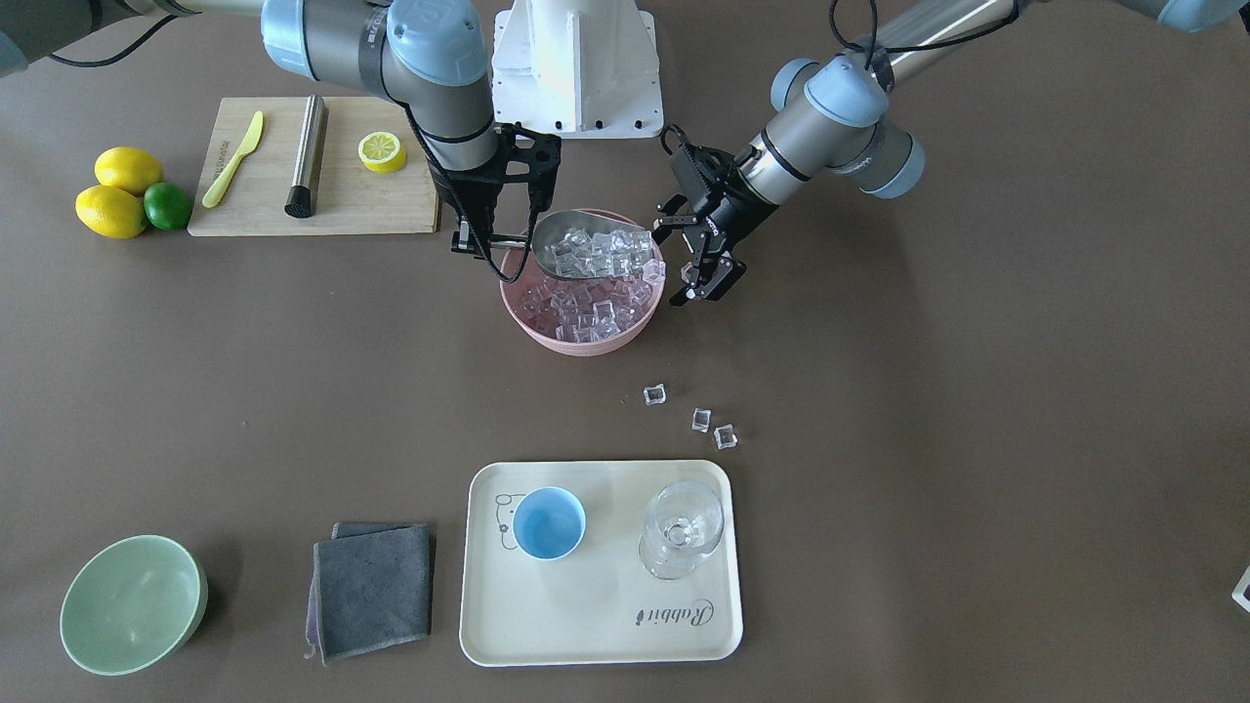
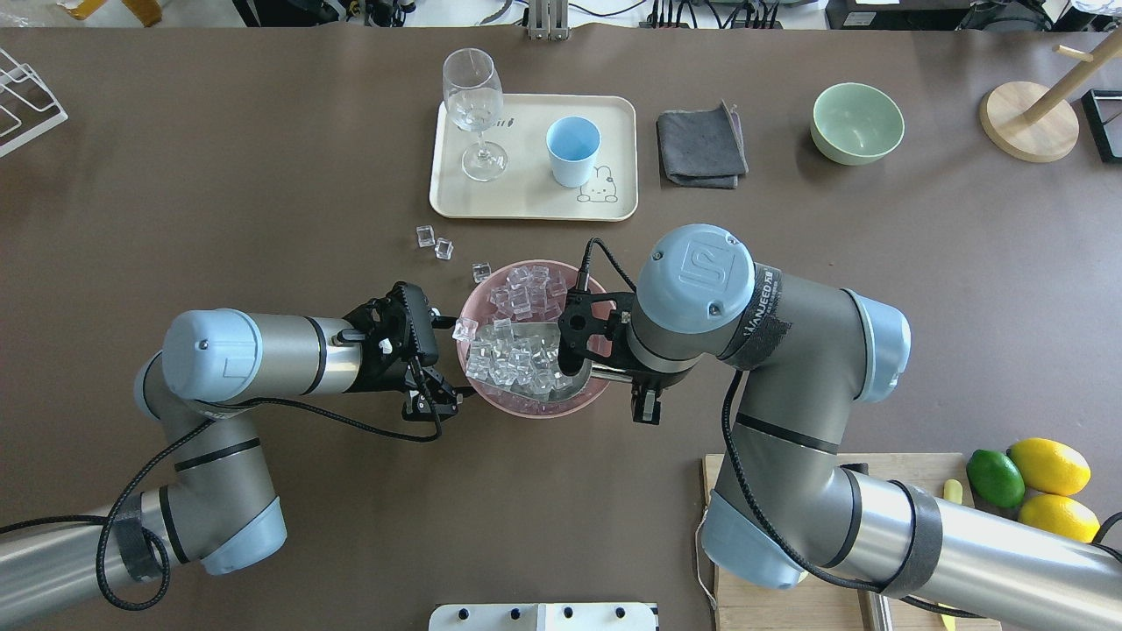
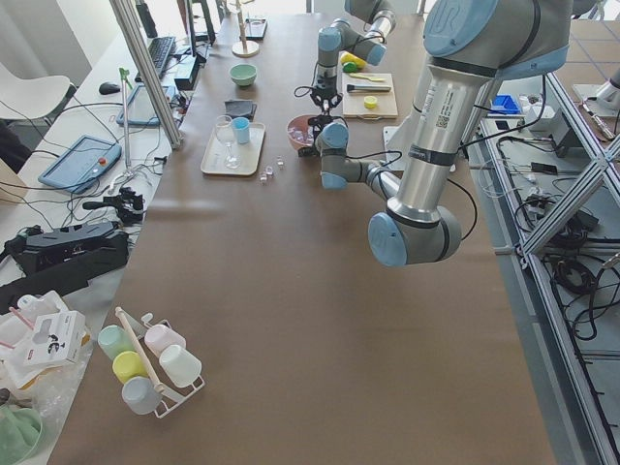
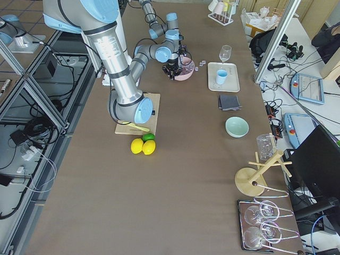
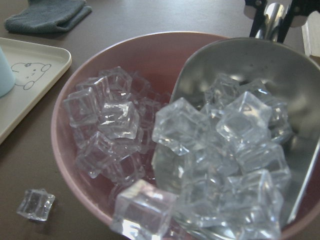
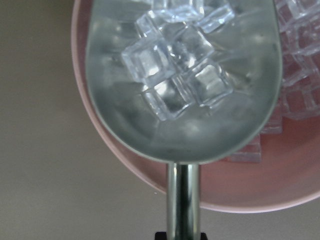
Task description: Put ice in cup with scoop
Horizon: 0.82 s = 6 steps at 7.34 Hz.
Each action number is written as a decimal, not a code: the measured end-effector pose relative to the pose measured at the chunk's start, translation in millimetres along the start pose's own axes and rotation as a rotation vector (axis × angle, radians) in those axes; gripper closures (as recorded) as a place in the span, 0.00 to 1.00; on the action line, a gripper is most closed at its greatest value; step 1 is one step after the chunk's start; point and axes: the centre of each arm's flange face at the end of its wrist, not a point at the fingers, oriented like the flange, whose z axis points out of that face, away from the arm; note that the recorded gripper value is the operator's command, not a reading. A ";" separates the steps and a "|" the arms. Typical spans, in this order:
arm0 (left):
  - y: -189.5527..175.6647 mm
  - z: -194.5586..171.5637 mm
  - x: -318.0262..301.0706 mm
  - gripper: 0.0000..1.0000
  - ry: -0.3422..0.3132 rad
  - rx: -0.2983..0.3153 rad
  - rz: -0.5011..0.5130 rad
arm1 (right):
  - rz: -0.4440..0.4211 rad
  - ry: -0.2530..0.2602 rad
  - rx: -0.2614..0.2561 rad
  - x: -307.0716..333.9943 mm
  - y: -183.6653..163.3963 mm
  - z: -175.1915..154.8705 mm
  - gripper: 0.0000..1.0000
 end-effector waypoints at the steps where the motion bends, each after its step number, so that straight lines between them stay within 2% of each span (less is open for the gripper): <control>1: -0.1 -0.4 -0.9 0.02 -0.001 0.000 0.000 | -0.007 -0.022 0.028 -3.0 2.3 -0.1 1.00; 2: -0.3 -1.1 -2.3 0.02 -0.004 0.001 0.000 | -0.016 -0.039 0.060 -6.7 4.7 -4.4 1.00; 4: -1.5 -4.3 -7.6 0.02 -0.011 0.003 -0.001 | -0.021 -0.044 0.109 -7.7 9.1 -23.7 1.00; 6: -3.2 -8.3 -10.3 0.02 -0.012 0.007 0.000 | 0.002 -0.068 0.138 9.6 17.8 -42.5 1.00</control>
